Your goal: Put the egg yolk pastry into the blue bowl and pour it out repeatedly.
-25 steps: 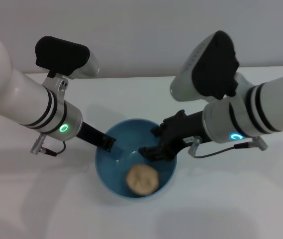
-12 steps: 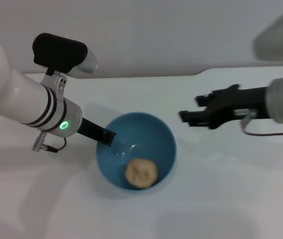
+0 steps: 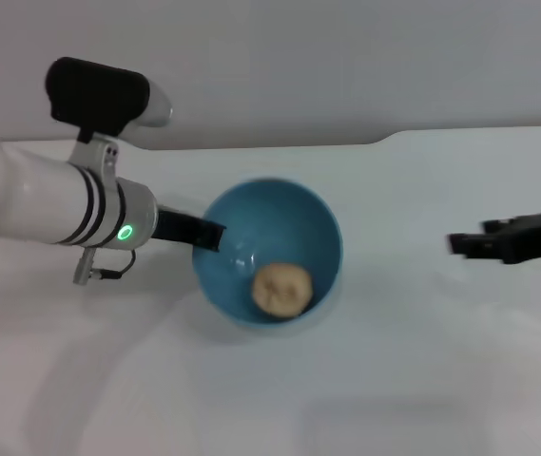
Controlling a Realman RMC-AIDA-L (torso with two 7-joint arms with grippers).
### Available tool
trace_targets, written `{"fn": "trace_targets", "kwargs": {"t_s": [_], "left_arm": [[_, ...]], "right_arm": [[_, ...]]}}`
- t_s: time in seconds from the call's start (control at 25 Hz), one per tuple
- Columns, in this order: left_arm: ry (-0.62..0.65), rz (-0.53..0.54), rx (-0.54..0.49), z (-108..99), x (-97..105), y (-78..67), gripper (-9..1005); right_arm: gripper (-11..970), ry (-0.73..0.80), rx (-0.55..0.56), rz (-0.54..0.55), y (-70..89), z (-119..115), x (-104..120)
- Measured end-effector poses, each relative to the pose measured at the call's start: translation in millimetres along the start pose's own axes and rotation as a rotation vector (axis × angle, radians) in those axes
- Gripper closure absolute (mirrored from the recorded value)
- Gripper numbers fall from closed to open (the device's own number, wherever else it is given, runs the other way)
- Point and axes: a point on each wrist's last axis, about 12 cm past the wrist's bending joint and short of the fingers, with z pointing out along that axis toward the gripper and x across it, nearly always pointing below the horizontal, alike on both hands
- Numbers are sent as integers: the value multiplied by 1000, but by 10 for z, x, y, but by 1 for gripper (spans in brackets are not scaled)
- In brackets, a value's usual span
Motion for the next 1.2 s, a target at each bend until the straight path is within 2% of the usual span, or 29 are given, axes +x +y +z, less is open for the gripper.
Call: {"fn": "trace_targets", "kwargs": {"t_s": [0.12,0.16,0.2,0.44,0.8,0.96,1.04,1.08,1.2], "left_arm": [[-68,-25,-12,-9,44,28,998],[-101,-29,-19,-15,65,30,998],[-127,-31,-25,-21,85,31,998],[-364,-44,-93,-104,243,25,998],[-655,4,-162,-62,614,-219,998],[-840,100,-206,-26,850,-388,997],[-870,122,-211,-20,902,-424,997],[-1017,243,-214,-26,1096,-529,997],[-1122,308,-199,-72,1160,-572,996]], "right_arm": [[430,-25,51,83,-214,-111,99],[430,-39,78,131,-334,-171,160],[430,-39,78,131,-334,-171,160],[430,-52,127,236,-601,-259,364],[430,-52,126,241,-632,-214,376],[430,-54,121,233,-622,-201,344],[431,-55,117,226,-610,-188,320],[431,-55,115,223,-604,-181,306],[431,-58,109,215,-590,-166,269]]}}
